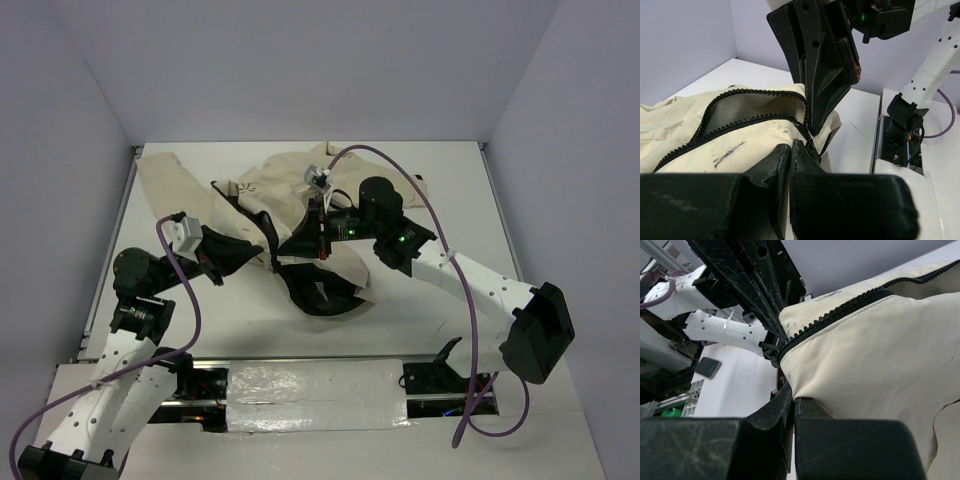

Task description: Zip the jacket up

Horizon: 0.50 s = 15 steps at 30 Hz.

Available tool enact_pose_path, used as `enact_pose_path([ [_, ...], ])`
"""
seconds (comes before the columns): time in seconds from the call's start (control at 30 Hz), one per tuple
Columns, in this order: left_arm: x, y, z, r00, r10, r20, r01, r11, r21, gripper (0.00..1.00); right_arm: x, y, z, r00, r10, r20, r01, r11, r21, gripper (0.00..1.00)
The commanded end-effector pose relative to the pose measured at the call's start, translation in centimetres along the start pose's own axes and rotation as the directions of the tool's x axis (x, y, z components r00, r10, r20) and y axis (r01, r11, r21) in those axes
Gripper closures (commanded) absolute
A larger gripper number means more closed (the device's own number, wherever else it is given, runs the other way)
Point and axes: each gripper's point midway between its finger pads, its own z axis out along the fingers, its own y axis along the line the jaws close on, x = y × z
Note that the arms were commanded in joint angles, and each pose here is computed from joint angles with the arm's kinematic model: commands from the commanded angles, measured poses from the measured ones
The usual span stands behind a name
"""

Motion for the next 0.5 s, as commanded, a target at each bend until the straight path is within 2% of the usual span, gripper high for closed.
enact_pose_path([
  [0.0,-1.2,-1.4,0.0,0.996,0.080,0.027,-0.082,0.994,0.069,1.00,-3.0,2.1,-0.8,0.992,-0.107,0.066,0.110,0.993,-0.042,1.00],
  [0.33,-1.1,-1.3,0.1,0.997,0.069,0.017,-0.070,0.995,0.076,1.00,-2.9,2.1,-0.8,0.991,-0.114,0.068,0.117,0.992,-0.049,1.00],
  [0.47,-1.5,0.0,0.1,0.999,0.017,0.033,-0.016,1.000,-0.019,1.00,-2.6,1.9,-0.9,0.992,-0.117,0.052,0.119,0.992,-0.045,1.00],
])
